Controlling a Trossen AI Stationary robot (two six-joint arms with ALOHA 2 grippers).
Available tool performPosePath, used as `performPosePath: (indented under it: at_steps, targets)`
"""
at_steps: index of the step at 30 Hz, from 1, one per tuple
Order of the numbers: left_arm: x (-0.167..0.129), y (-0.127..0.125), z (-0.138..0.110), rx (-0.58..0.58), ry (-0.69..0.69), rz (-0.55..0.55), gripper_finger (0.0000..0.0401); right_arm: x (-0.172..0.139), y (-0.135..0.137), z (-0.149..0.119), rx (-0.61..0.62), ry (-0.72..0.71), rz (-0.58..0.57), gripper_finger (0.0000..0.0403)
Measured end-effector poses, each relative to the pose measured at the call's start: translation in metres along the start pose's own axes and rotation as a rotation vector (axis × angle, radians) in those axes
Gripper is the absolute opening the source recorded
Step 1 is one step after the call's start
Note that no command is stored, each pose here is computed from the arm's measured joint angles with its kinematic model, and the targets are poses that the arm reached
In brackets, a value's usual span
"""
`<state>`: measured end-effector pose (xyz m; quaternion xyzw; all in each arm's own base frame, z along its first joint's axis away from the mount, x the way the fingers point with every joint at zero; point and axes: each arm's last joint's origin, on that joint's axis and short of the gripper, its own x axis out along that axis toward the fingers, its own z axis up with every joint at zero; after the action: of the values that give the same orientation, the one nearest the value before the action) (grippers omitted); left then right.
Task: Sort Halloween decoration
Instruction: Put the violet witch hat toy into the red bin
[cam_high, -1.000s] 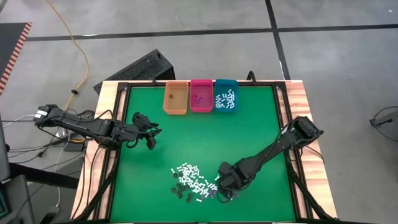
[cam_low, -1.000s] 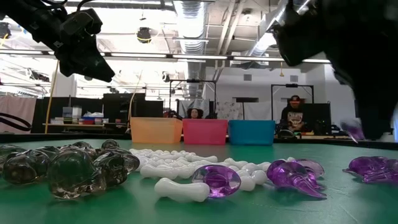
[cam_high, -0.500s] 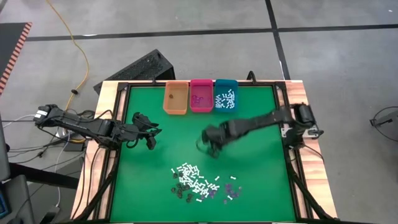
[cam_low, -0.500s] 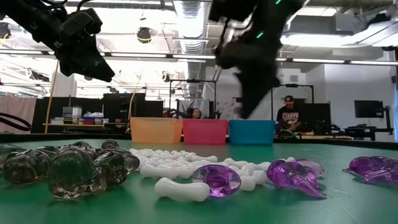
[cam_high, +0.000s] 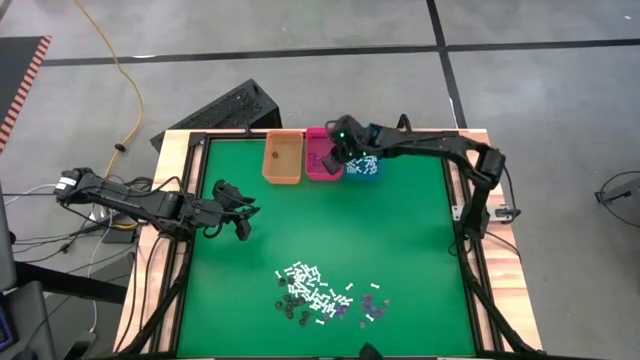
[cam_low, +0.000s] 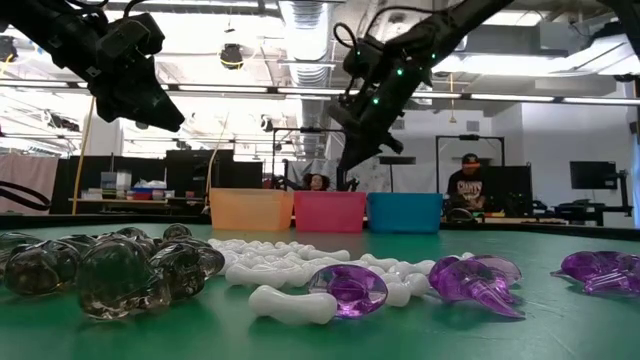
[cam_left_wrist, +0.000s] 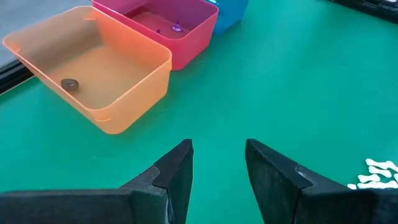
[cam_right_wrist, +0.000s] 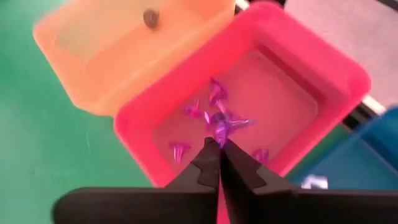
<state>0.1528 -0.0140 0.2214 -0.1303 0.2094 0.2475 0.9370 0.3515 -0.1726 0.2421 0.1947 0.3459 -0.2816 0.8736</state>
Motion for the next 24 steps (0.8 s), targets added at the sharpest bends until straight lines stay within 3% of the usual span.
performPosePath:
  at_steps: [9, 13, 17, 20, 24]
  targets:
    - [0.000, 0.000, 0.000, -0.001, 0.001, -0.001, 0.0138, 0.005, -0.017, -0.001, -0.001, 0.057, 0.036, 0.0167]
    - [0.000, 0.000, 0.000, 0.000, 0.002, -0.002, 0.0138, -0.006, -0.009, -0.013, 0.015, 0.192, 0.103, 0.0197]
    - [0.000, 0.000, -0.002, 0.007, 0.033, -0.026, 0.0138, -0.039, 0.026, -0.042, 0.014, 0.470, 0.201, 0.0199]
    - [0.000, 0.000, -0.003, 0.007, 0.048, -0.033, 0.0138, -0.069, 0.063, -0.075, -0.053, 0.668, 0.124, 0.0192]
    - [0.000, 0.000, -0.004, -0.009, 0.052, -0.034, 0.0138, -0.116, 0.118, -0.116, -0.083, 0.748, 0.074, 0.0186]
